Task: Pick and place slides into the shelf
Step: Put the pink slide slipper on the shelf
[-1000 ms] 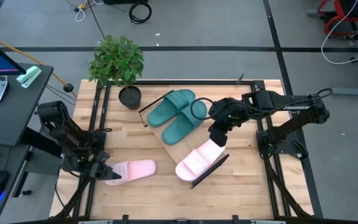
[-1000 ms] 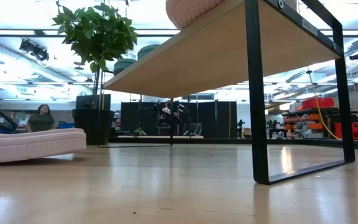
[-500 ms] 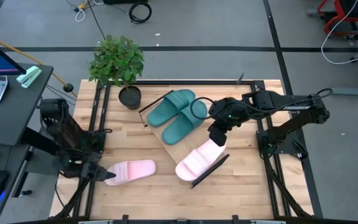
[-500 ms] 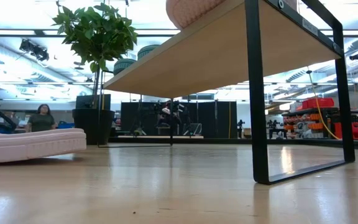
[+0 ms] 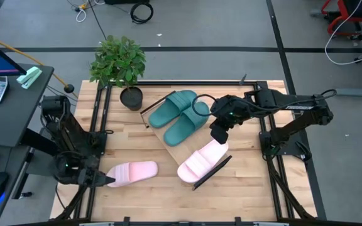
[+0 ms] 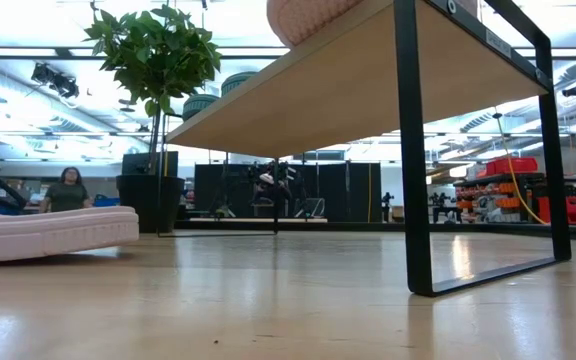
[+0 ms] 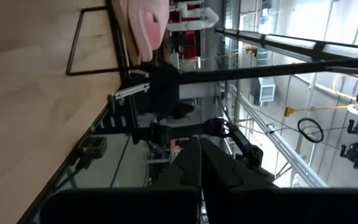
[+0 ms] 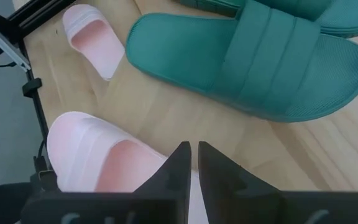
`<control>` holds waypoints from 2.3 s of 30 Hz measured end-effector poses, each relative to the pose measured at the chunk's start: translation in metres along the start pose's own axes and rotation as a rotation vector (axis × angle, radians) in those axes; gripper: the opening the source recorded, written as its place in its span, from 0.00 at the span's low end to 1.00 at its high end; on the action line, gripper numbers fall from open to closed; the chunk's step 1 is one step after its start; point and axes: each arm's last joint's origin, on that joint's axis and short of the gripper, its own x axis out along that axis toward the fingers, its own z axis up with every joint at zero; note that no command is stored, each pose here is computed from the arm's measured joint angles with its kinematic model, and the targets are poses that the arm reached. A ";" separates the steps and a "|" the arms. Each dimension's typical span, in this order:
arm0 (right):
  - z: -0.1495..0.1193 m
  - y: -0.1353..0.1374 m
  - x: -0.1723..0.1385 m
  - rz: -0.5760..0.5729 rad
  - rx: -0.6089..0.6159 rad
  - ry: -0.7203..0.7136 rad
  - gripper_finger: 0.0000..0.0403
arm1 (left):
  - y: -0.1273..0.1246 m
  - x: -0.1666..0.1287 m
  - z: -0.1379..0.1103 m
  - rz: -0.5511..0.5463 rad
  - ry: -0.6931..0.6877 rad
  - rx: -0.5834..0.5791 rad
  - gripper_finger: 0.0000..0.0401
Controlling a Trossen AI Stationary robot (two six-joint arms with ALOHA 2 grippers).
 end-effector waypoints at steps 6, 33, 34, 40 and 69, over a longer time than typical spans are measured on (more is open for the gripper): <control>0.000 0.000 0.000 0.003 0.001 0.002 0.09 | 0.003 0.004 -0.002 -0.016 0.041 -0.055 0.00; 0.000 0.000 0.000 0.001 -0.001 0.002 0.09 | 0.007 0.052 -0.006 0.025 0.575 -0.185 0.01; 0.000 0.000 0.000 -0.001 -0.004 0.001 0.09 | 0.008 0.049 -0.007 0.042 0.558 -0.176 0.01; 0.000 0.000 0.000 -0.002 -0.019 0.000 0.09 | 0.014 0.032 -0.007 0.118 0.370 -0.188 0.00; 0.000 0.000 0.000 0.000 -0.054 0.002 0.09 | -0.123 0.117 0.050 -0.469 -0.084 0.456 0.00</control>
